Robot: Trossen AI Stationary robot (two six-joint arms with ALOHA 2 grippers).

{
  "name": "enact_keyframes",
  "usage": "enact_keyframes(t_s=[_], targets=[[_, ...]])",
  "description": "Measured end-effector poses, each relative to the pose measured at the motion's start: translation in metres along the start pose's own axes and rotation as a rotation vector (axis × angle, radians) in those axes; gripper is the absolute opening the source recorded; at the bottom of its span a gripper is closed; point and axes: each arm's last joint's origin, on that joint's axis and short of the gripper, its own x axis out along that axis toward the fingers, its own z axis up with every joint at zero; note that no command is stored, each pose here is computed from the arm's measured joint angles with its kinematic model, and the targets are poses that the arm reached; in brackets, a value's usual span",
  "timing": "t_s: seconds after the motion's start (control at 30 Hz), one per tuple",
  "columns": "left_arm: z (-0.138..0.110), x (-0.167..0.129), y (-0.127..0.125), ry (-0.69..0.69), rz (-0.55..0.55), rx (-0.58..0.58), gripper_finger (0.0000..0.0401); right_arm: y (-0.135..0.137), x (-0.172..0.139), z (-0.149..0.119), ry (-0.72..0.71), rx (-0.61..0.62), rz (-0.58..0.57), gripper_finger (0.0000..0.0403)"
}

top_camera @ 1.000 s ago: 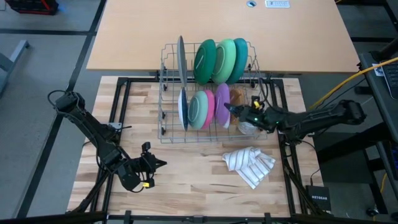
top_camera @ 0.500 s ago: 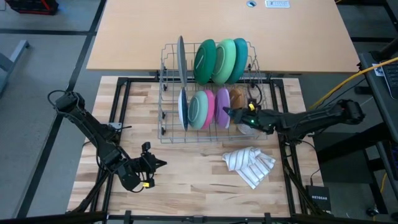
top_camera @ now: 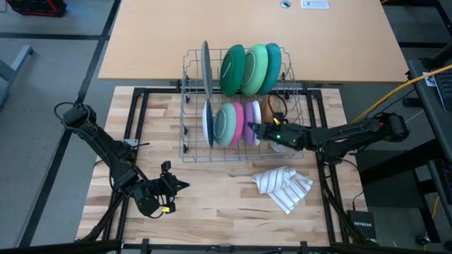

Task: Sort dishes
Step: Put the violet plate in the dish rack

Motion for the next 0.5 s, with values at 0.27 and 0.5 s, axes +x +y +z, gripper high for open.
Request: enact_keyframes(t_s=[0.27, 0.5], targets=[[-0.0001, -0.0001, 0.0000, 0.000, 0.000, 0.000, 0.0004, 0.0012, -0.0007, -0.0024, 0.088, -0.002, 0.042, 0.0037], [-0.0001, 0.0000, 0.0001, 0.000, 0.001, 0.001, 0.0004, 0.0007, -0.0009, -0.0050, 0.151, -0.004, 0.065, 0.0099]])
